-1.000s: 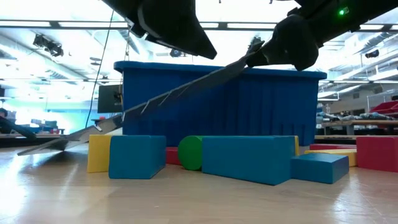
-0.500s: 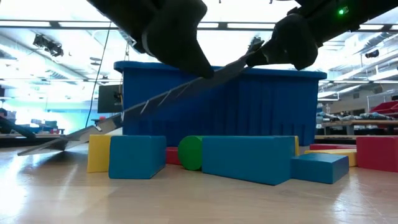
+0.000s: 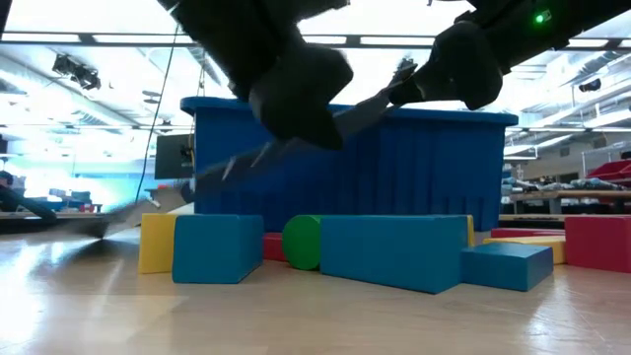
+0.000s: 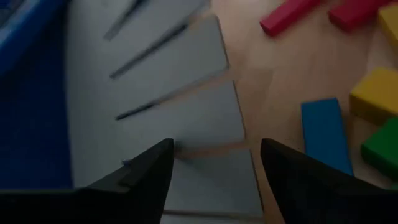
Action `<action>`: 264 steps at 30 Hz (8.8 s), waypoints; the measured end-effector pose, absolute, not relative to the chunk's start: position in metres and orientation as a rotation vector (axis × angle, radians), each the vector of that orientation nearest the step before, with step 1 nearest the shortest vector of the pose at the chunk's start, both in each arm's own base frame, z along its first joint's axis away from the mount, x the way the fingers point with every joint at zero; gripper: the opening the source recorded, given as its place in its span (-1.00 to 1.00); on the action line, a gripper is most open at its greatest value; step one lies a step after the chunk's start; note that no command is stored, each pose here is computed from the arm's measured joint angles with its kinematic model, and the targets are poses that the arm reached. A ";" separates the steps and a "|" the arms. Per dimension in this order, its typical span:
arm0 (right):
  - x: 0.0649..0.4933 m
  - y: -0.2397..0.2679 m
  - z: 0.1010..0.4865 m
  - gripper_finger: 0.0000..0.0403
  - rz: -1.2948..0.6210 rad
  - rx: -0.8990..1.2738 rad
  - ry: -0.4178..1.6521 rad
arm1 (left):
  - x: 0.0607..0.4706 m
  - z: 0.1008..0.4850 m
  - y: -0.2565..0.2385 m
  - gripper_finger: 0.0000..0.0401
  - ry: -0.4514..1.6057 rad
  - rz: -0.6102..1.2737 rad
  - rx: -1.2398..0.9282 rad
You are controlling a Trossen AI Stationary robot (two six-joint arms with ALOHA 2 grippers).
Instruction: Sort Items/Unsort Items
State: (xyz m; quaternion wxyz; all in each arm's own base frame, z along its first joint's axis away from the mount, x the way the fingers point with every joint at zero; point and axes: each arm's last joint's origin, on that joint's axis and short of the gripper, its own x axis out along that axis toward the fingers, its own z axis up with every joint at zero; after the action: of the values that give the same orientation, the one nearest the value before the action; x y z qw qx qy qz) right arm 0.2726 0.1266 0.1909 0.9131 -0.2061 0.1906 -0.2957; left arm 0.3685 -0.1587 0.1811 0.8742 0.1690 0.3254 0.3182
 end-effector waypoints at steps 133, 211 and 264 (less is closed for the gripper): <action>0.269 0.085 0.318 -0.99 -0.566 -0.061 0.107 | 0.344 0.511 0.073 -0.99 0.014 1.070 -0.309; 0.293 0.053 0.342 -1.00 -1.053 -0.365 -0.218 | 0.310 0.568 0.082 -0.66 -0.100 0.758 0.077; 0.294 -0.039 0.357 -1.00 -1.203 -0.260 -0.480 | 0.328 0.463 0.168 -0.99 -0.052 0.490 0.060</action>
State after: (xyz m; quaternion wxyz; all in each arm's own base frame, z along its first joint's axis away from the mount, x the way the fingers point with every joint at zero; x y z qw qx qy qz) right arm 0.2942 -0.0387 0.3567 0.7897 -0.1210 -0.2227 -0.5588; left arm 0.3284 0.1676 0.4634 0.9694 0.0299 -0.0259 0.2424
